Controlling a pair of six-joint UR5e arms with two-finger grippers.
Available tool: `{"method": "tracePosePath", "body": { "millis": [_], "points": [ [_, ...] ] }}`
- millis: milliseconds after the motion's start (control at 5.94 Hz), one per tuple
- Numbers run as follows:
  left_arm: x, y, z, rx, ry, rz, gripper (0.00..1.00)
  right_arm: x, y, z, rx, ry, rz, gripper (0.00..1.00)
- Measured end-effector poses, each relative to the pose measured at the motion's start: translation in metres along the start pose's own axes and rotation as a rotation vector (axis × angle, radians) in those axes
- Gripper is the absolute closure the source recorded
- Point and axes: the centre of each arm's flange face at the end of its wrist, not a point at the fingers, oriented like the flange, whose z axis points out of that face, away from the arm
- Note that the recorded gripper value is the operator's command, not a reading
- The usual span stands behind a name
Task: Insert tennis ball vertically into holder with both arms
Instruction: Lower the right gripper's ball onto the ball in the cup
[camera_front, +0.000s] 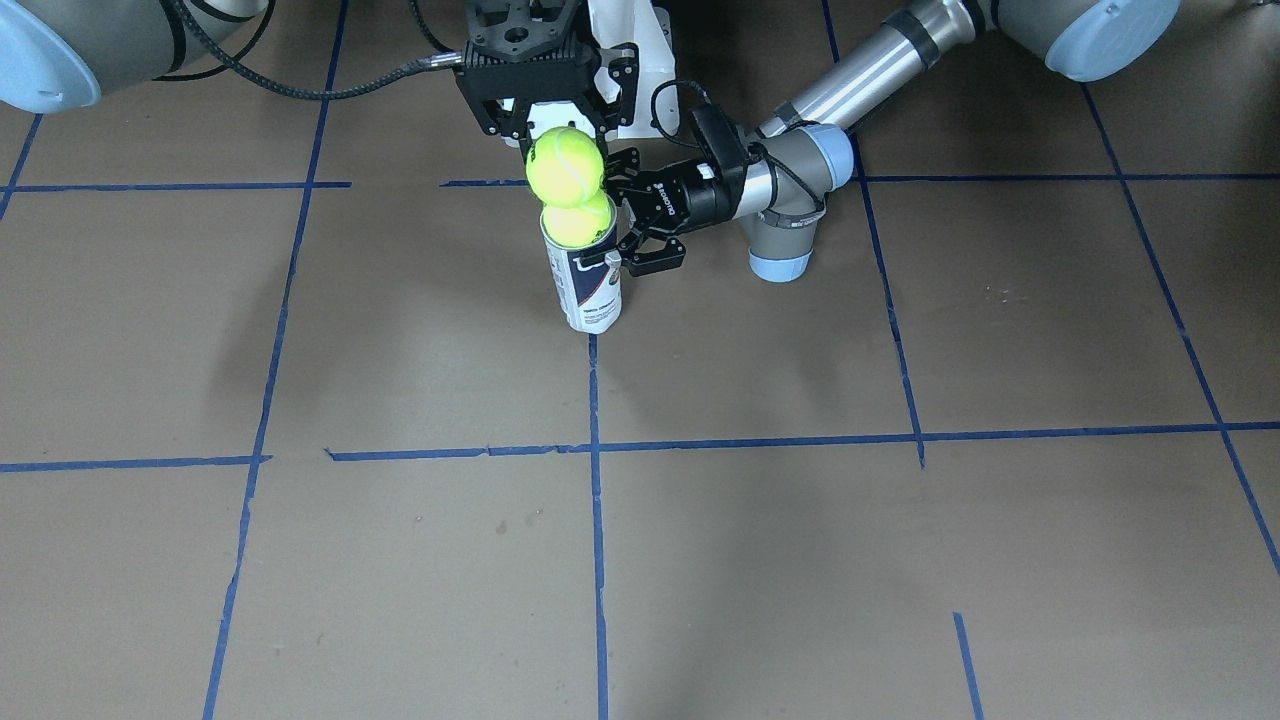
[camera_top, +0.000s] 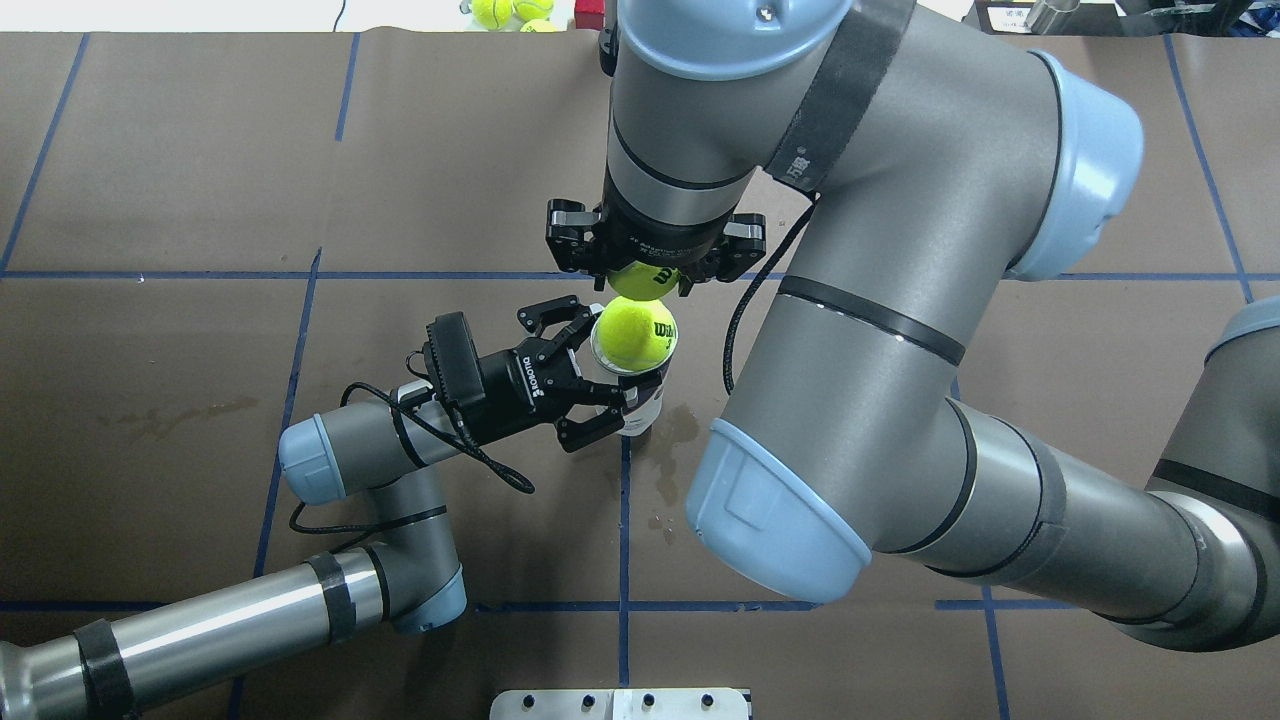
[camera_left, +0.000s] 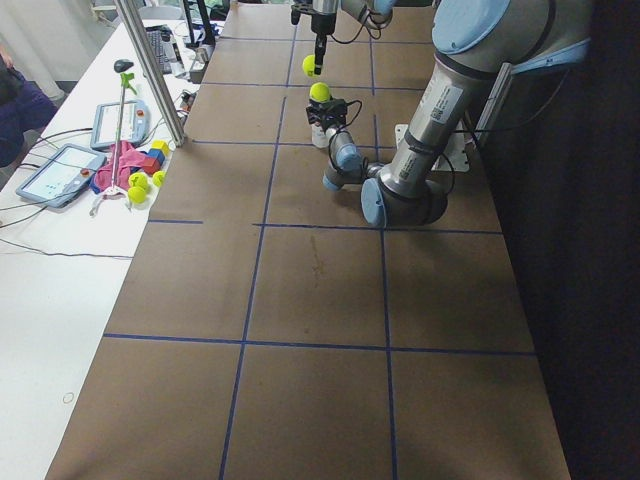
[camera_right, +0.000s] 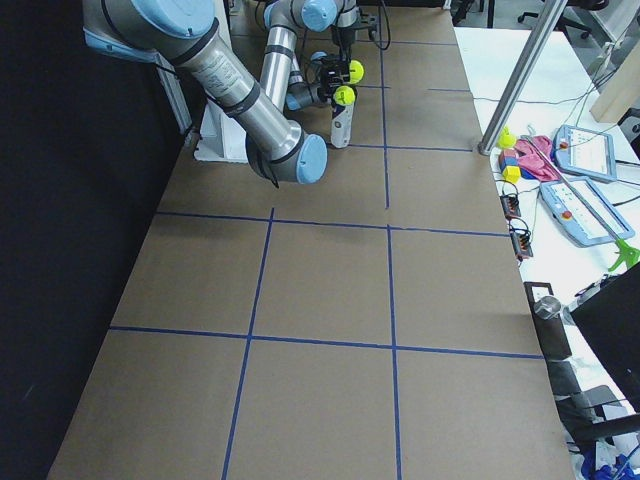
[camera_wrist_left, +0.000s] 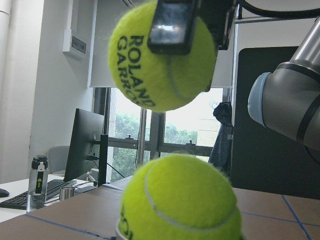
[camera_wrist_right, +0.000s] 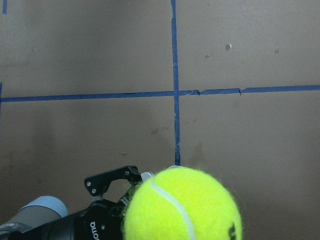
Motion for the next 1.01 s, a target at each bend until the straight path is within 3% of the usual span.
{"method": "tracePosePath", "body": {
  "millis": [1011],
  "points": [
    [0.009,0.010,-0.004,0.007,-0.005,-0.017,0.24,-0.008,0.017,0.018,-0.003,0.021,-0.031,0.78]
  ]
}}
